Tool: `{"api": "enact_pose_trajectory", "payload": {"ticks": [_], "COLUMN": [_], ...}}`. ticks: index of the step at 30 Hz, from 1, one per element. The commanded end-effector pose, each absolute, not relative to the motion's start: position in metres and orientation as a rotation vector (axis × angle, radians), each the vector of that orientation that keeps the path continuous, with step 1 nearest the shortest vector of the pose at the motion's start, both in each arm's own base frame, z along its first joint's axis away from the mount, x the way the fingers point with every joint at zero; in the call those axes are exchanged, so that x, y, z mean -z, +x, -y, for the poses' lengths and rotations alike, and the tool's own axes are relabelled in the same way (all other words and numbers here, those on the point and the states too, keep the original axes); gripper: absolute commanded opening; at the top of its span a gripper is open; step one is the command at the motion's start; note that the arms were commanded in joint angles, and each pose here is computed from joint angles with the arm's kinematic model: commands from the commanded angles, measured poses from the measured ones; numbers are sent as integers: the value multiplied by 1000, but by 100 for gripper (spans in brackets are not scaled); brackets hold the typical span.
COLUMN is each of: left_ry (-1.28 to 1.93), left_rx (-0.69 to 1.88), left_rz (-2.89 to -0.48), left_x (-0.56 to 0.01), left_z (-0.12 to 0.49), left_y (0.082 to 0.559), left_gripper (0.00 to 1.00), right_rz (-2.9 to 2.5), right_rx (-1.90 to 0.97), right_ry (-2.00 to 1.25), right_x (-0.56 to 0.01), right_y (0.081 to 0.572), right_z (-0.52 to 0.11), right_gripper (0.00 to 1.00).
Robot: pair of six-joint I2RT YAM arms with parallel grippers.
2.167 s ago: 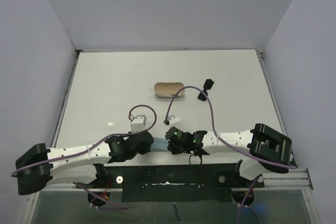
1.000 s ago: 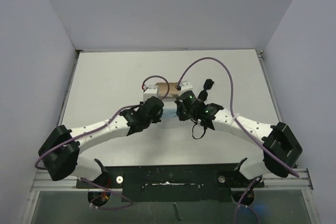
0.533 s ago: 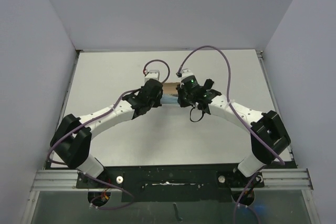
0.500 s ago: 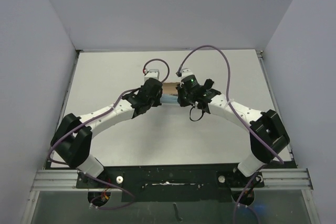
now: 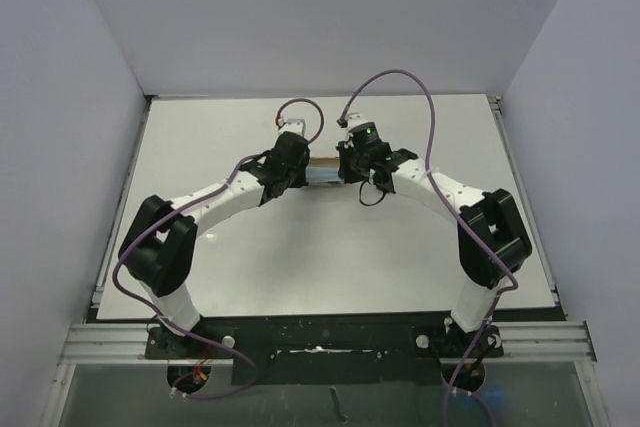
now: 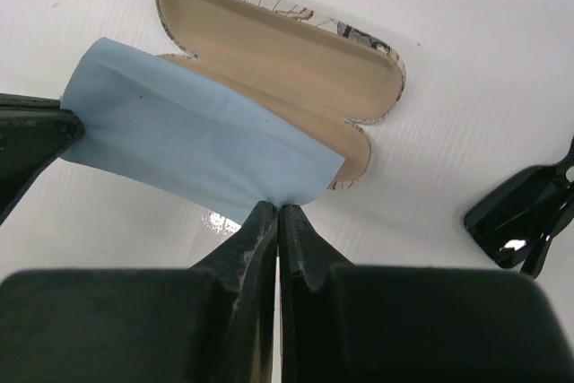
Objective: Organize the sunglasses
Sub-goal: Place the glasses cleaning cloth in the sunglasses case.
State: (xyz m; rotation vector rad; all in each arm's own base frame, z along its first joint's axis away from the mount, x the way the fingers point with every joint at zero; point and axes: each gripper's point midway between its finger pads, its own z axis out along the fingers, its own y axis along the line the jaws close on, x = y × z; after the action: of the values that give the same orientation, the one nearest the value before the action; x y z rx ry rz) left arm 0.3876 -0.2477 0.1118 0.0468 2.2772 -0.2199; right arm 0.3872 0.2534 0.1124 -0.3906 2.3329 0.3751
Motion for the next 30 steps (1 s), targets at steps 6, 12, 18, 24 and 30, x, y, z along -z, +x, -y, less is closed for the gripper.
{"api": "enact_pose_trajectory", "payload": {"ticks": [6,12,18,24,30], "left_ry": [20,15,10,7,7], "left_rx": [264,266,261,257,256], "left_rz": [-2191,-2205,-2215,-2220,-2216], "left_x": [-133,-122,-114,-109,-108], "left_z": [252,250,251,251,252], "left_y": [432,442,447,450,453], "left_gripper": [0,0,0,0,0], "right_rz": [-2279,-2289,-2313,-2319,-2321], "right_rx": [-379,-404,-411,-419,-420], "right_ry": [-402,-398,-396,-393,-383], "right_x": [-129,-122,-108,-103,-100], "right_y": [430,438,440,446,453], "right_z": [-250,-250,-251,-252,-249], "right_gripper": [0,0,0,0,0]}}
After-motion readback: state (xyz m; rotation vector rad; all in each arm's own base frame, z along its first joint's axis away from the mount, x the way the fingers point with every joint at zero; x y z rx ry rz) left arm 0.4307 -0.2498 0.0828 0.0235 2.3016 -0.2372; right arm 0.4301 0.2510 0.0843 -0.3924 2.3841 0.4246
